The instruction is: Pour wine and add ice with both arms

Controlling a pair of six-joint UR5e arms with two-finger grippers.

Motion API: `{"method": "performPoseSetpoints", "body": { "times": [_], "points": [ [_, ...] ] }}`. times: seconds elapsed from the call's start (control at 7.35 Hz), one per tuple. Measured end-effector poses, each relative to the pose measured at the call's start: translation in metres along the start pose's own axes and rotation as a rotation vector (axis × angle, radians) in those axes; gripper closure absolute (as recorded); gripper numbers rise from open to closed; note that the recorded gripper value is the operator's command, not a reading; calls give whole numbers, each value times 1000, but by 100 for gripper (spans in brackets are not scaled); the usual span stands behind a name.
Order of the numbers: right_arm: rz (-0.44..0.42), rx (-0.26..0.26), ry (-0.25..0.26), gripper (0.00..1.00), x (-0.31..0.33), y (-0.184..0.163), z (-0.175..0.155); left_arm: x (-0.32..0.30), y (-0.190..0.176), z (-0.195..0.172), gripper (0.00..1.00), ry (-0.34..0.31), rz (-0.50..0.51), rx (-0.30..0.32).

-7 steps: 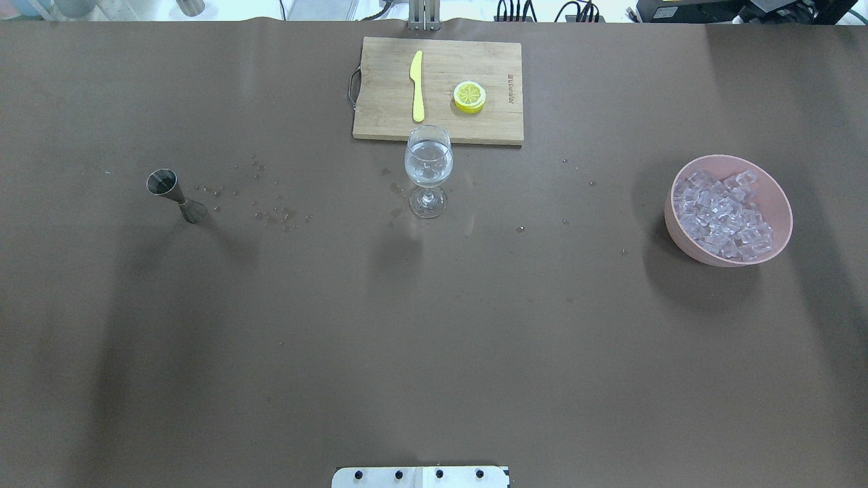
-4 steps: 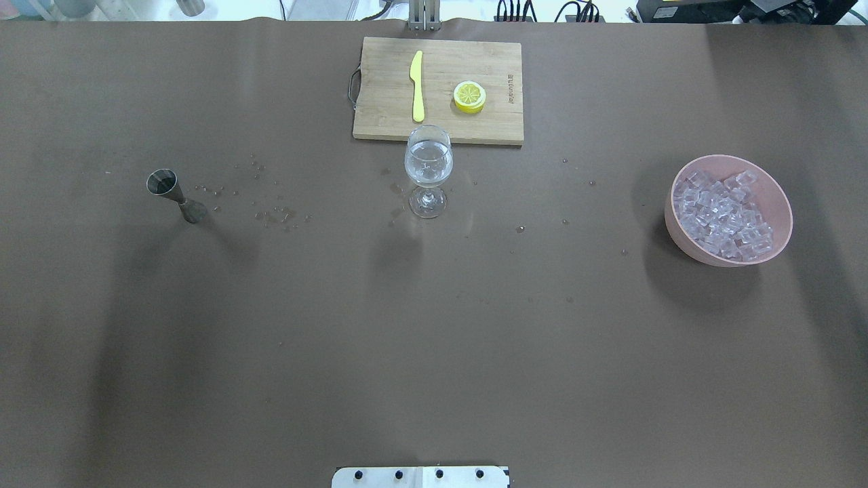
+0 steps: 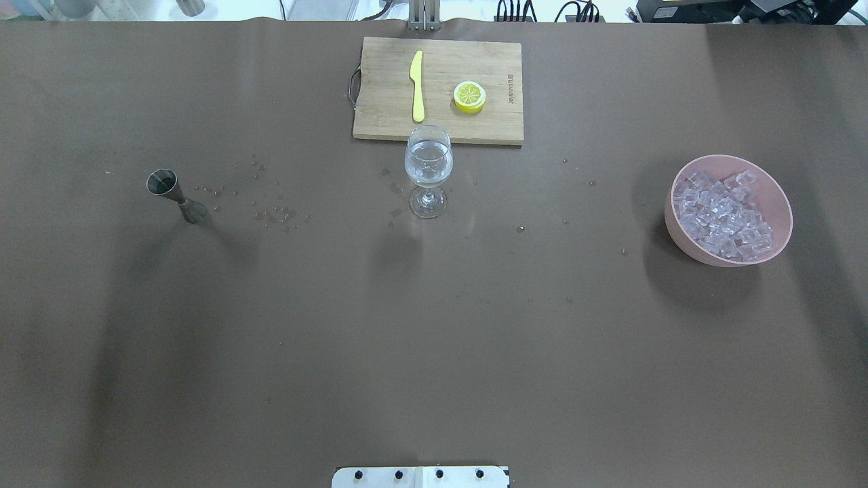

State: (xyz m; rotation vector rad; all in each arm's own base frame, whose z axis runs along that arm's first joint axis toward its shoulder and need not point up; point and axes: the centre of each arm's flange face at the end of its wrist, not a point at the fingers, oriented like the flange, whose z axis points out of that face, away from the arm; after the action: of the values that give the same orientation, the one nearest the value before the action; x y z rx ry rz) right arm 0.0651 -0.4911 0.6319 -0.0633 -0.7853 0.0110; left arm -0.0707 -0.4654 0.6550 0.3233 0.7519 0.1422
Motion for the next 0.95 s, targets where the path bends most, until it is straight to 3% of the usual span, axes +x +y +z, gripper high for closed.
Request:
{"method": "performPoseSetpoints", "body": {
  "times": [0.41, 0.82, 0.95],
  "points": [
    [-6, 4, -16, 0, -3, 14, -1, 68, -36, -37, 2, 51, -235, 65],
    [-18, 16, -18, 0, -9, 24, -6, 214, -66, -88, 2, 143, -482, 91],
    [-20, 18, -18, 0, -10, 25, -7, 268, -69, -89, 2, 133, -555, 110]
  ]
}}
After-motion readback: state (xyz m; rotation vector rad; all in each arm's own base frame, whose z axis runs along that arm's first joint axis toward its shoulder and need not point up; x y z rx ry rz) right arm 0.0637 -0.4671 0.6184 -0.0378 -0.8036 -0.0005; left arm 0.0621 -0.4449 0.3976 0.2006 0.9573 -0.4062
